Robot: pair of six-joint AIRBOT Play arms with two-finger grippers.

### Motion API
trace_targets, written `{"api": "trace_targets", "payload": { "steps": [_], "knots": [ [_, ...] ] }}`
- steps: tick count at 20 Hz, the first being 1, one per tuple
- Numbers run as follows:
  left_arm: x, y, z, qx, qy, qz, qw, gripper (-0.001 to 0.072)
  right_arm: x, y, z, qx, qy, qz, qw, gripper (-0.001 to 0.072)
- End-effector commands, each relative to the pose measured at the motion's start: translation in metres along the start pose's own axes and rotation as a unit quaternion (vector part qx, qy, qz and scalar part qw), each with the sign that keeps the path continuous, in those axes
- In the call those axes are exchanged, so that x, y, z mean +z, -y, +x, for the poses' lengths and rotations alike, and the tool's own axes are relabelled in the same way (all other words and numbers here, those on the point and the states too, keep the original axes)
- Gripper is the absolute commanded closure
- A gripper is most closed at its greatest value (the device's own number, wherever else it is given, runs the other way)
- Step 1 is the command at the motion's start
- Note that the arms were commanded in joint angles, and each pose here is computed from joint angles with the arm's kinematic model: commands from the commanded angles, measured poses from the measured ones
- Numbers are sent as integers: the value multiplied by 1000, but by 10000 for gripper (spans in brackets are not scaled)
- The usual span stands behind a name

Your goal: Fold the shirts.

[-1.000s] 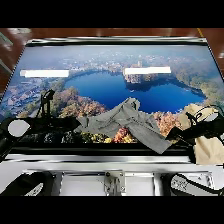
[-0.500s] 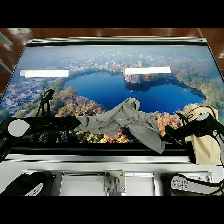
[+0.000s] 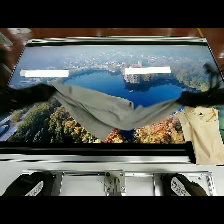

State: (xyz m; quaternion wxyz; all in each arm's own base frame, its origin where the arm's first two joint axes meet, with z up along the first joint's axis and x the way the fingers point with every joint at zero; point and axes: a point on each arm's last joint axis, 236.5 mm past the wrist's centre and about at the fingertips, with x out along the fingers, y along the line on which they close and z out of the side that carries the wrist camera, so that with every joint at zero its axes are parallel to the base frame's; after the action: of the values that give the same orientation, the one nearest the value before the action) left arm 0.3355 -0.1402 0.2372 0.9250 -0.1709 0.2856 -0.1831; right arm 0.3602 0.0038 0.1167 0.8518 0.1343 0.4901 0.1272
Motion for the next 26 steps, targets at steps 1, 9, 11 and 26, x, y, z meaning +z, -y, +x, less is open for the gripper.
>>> {"api": "trace_targets", "payload": {
  "steps": [1,9,11,26],
  "knots": [
    [126,29,-117,12,193,71,978,668,91,-86,-181,-36,285,-113,951,648],
    [154,60,-250,56,295,144,943,668,64,-157,-377,-96,530,-127,833,648],
    [124,34,-236,101,219,143,960,668,61,-151,-382,-111,535,-118,829,648],
    [-56,-91,-51,158,-127,-12,979,668,112,45,-69,-137,154,29,978,648]
  ]
}}
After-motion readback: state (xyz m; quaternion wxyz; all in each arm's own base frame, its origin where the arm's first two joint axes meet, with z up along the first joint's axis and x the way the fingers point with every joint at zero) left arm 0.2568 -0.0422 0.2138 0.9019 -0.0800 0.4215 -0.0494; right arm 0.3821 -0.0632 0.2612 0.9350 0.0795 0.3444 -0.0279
